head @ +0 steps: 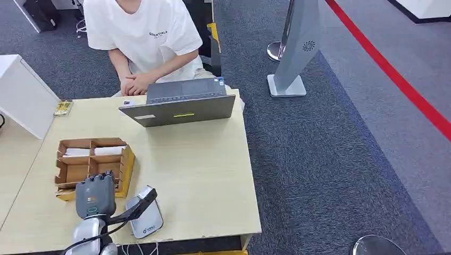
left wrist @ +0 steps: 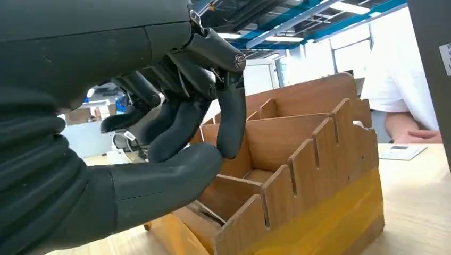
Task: Pass the card to the sensor for recognition and then transmit it.
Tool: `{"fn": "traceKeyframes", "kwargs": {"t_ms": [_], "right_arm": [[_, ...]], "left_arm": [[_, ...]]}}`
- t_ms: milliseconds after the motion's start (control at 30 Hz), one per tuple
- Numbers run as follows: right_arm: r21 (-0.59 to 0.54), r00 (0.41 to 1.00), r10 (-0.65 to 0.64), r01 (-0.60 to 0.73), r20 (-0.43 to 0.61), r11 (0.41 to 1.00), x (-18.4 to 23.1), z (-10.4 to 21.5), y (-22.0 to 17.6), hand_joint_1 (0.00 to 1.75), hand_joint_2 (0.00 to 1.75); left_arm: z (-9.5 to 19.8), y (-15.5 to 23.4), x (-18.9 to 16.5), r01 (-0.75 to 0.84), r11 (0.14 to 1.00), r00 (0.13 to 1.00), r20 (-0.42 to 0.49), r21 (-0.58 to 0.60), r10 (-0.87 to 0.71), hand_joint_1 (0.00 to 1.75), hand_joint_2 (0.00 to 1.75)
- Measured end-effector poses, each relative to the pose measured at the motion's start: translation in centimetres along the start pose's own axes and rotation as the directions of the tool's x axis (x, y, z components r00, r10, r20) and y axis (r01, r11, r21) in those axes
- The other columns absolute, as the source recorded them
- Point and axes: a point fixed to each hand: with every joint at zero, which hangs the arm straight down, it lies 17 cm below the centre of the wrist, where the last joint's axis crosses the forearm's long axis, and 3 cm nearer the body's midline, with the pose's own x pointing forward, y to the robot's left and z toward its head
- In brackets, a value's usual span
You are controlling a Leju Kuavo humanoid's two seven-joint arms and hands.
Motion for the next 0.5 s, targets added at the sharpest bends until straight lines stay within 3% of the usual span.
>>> {"fn": "traceKeyframes", "kwargs": {"t_ms": [500], "right_arm": [[0.001, 1.0, 0.006, -0.006, -0.002, 1.0, -0.04, 0.0, 0.03, 0.0, 1.75]], "left_arm": [[-0.05, 0.07, -0.33, -0.004, 1.0, 1.0, -0.01, 0.005, 0.004, 1.75, 1.75]]}}
